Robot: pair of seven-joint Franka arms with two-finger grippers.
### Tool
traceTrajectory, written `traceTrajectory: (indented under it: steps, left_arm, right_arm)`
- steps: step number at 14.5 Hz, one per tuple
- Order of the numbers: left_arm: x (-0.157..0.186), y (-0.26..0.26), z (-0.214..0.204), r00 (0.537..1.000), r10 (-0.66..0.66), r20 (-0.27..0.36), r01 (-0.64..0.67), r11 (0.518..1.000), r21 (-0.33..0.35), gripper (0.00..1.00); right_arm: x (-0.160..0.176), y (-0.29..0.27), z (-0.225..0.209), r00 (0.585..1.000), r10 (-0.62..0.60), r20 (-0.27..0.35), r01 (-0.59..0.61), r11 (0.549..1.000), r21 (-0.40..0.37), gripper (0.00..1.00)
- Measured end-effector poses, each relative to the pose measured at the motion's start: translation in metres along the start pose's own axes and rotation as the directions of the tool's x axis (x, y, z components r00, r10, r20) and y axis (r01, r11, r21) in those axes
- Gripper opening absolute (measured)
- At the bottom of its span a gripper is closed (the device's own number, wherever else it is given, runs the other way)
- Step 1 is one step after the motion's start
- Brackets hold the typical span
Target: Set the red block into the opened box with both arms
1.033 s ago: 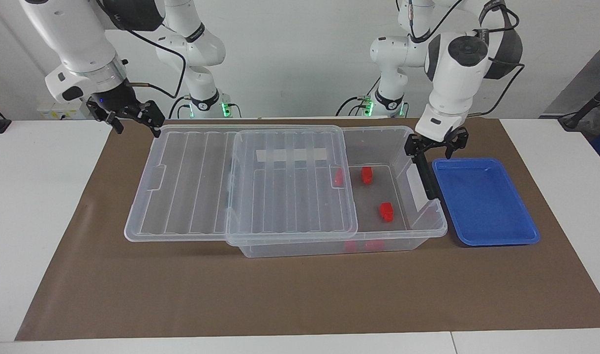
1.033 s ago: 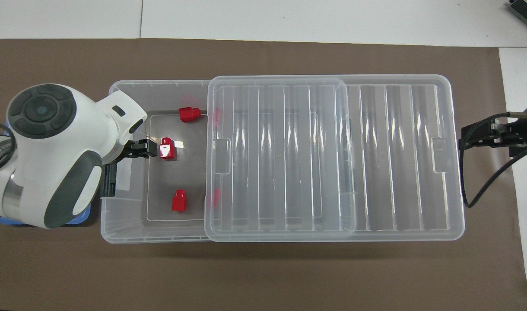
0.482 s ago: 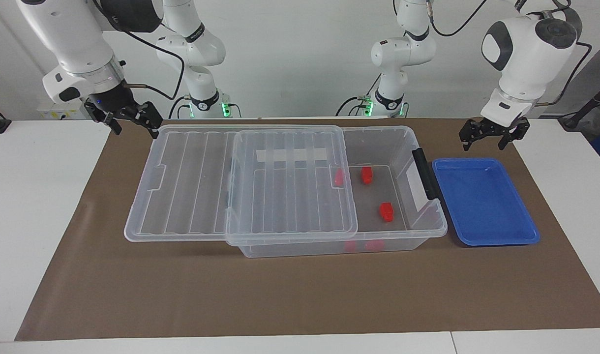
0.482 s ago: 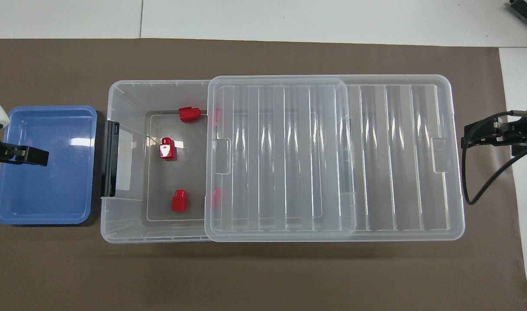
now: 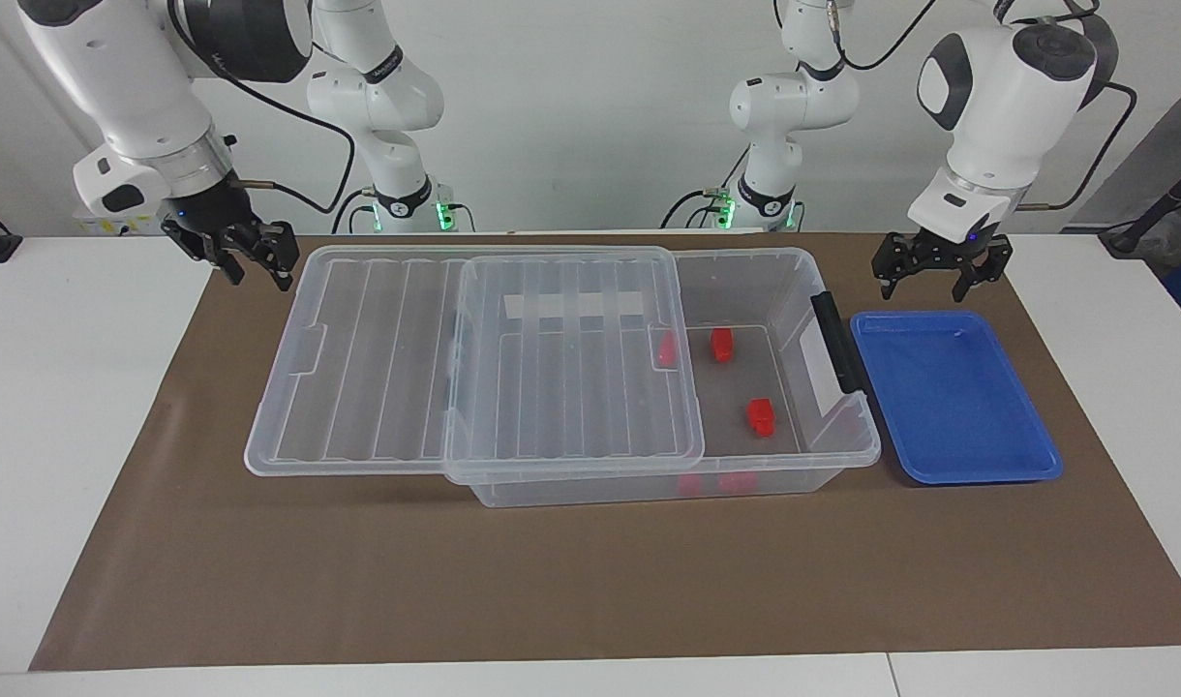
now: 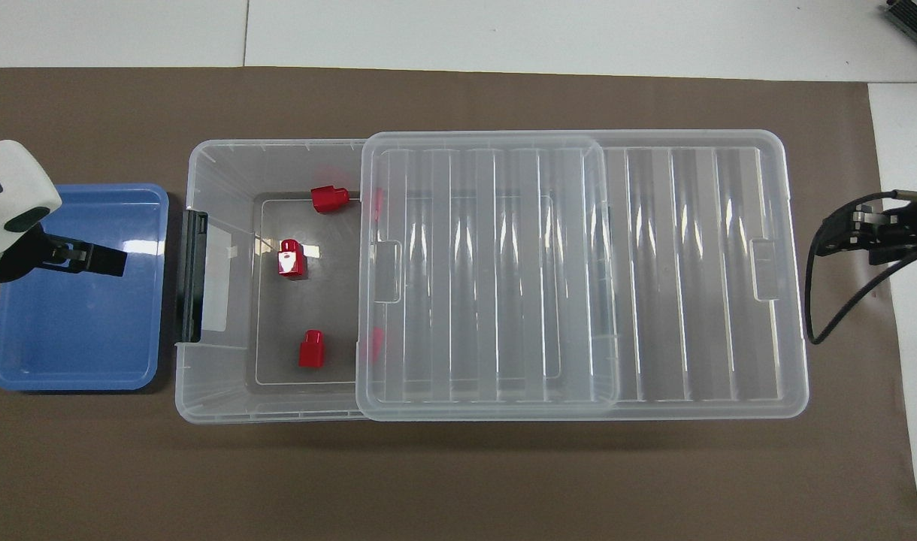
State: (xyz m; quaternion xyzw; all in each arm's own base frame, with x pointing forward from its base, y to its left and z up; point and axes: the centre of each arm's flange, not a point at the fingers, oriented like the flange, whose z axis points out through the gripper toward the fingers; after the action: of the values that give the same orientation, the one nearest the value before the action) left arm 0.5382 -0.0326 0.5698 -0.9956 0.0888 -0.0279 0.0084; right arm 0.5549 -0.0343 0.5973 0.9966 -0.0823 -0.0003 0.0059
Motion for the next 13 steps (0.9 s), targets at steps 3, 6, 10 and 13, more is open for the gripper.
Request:
traceTrajectory:
  steps: [3,6,10,13]
  left_arm:
    - [-0.001,0.007,-0.012,1.000,-0.011,0.028,0.013,0.998,-0.062,1.00]
    - [0.007,0.032,0.000,0.997,0.010,0.081,-0.004,0.997,-0.074,1.00]
    - [0.022,0.021,-0.024,0.998,-0.009,0.056,0.013,0.997,-0.073,1.00]
    - [0.022,0.027,-0.041,0.999,0.002,0.050,0.002,0.997,-0.073,1.00]
  right_arm:
    - [0.003,0.031,0.024,0.998,-0.032,-0.046,0.032,0.999,0.000,0.19]
    - [0.006,0.039,0.056,0.996,-0.024,-0.085,0.024,1.000,0.001,0.01]
    - [0.009,0.045,0.089,0.991,-0.012,-0.135,0.013,1.000,0.002,0.01]
    - [0.010,0.047,0.099,0.989,-0.009,-0.147,0.010,1.000,0.002,0.01]
